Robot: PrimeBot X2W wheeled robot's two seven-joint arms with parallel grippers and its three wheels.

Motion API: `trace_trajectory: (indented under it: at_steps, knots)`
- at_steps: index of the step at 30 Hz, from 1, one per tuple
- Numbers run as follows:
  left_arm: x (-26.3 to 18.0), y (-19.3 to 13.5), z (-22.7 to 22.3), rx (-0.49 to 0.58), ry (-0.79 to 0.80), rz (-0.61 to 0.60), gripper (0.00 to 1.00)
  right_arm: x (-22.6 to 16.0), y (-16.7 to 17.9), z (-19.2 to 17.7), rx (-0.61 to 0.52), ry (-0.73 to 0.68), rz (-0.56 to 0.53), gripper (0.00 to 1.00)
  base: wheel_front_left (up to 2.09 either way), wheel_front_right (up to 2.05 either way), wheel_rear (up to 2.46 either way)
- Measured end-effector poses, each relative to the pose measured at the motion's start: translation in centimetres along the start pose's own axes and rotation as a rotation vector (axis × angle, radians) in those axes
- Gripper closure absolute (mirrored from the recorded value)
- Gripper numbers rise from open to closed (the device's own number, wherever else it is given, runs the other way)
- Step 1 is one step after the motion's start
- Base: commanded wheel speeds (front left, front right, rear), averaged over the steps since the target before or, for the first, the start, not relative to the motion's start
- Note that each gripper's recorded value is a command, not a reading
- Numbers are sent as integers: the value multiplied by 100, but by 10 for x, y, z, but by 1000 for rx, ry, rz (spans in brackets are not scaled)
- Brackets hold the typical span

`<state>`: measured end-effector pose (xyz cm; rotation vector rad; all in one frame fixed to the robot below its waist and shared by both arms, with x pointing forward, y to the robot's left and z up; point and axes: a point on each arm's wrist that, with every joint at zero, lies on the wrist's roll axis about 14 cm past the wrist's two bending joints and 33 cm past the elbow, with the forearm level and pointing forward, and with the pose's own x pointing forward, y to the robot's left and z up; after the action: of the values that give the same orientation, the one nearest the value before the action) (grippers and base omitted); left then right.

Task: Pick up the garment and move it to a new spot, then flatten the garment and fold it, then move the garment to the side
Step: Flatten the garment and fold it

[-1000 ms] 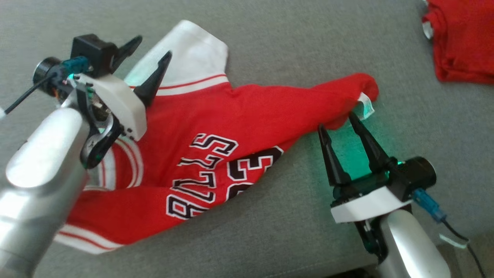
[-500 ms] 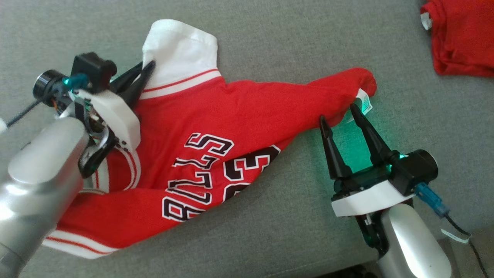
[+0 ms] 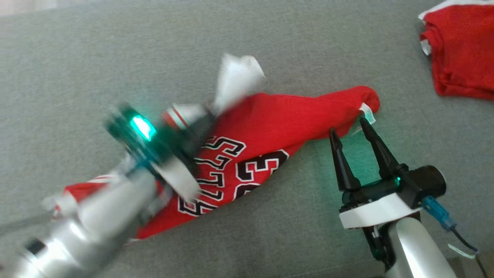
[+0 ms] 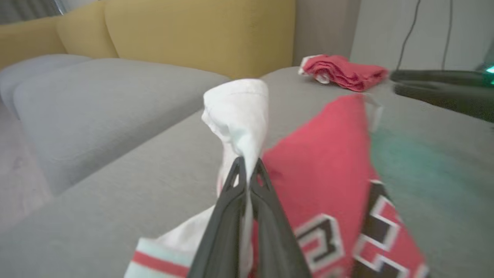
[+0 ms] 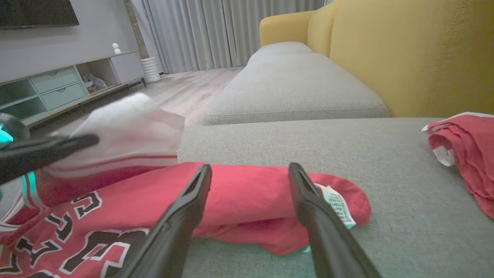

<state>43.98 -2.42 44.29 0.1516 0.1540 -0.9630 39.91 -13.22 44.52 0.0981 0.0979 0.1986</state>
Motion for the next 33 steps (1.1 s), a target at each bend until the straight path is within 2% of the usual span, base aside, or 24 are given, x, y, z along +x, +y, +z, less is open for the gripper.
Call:
trace_trajectory:
  at_steps: [5,11,12,13,23,33]
  knots:
    - [-19,-53,-27,-71,57,-54,100,2,9,3,-5,-11,29,0,0,0,0]
    - [-23,-66,-25,-71,53,-44,98,3,14,8,-5,-25,43,0,0,0,0]
    - [-23,-67,-24,-75,52,-32,4,3,15,9,-5,-27,44,0,0,0,0]
    - [-24,-68,-25,-77,53,-21,0,3,15,9,-5,-28,46,0,0,0,0]
    - [-22,-87,-1,-47,17,-59,0,-3,17,5,-1,-16,46,0,0,0,0]
    - [-18,-92,15,97,68,-134,0,-5,14,6,-1,-17,36,0,0,0,0]
